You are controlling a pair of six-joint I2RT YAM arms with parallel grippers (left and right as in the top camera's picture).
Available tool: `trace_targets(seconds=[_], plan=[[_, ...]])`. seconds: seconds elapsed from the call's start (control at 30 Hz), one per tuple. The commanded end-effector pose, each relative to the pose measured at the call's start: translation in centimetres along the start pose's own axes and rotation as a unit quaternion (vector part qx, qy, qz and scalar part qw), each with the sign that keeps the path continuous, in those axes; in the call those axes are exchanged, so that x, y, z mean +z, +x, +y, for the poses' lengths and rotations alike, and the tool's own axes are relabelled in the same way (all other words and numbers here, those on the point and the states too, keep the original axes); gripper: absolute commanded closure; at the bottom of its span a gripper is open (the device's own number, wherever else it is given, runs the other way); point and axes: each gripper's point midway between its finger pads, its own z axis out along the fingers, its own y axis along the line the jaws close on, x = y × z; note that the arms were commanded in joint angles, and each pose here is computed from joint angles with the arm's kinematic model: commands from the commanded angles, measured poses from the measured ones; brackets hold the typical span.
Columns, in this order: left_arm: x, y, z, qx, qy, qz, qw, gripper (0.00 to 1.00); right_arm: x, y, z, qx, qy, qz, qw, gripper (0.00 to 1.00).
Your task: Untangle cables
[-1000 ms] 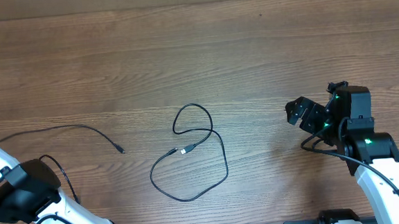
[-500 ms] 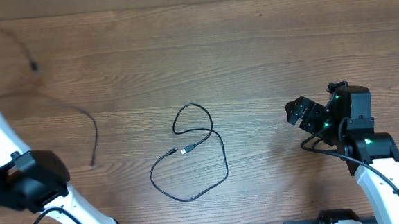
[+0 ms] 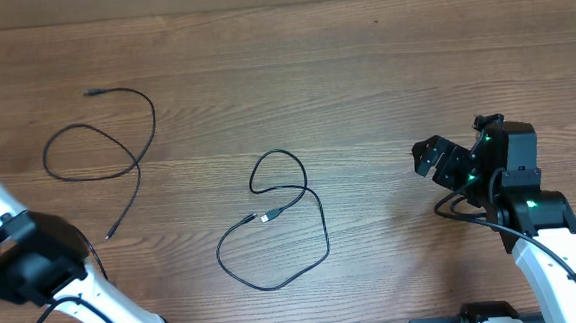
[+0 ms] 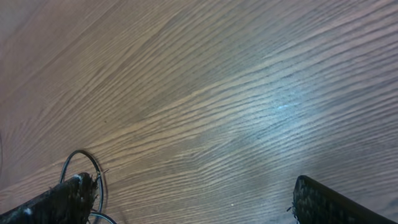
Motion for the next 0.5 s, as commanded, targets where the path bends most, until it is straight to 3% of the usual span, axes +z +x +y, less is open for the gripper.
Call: trace_targets(seconds=[0.0, 0.1, 0.2, 0.33, 0.47], plan=[[-0.3, 0.8, -1.3, 0.010, 0.059, 0.027, 0.998, 0.43, -0.1, -0.3, 0.0, -0.001, -0.002, -0.006, 1.000, 0.00], [-0.3, 1.7, -2.0, 0.031, 0.063, 0.040, 0.997, 0.33, -0.1, -0.3, 0.0, -0.001, -0.002, -0.006, 1.000, 0.00], [-0.4, 3.5, -4.3, 0.071, 0.074, 0.061, 0.993, 0.15, -0.1, -0.2, 0.0, -0.001, -0.001, -0.004, 1.000, 0.00], [-0.8, 6.5, -9.0, 0.155, 0.101, 0.083, 0.979, 0.05, -0.1, 0.2, -0.2, 0.001, 0.003, 0.003, 1.000, 0.00], [-1.7, 10.4, -14.1, 0.246, 0.133, 0.103, 0.955, 0.04, -0.1, 0.8, -0.6, 0.004, 0.010, 0.016, 1.000, 0.00]])
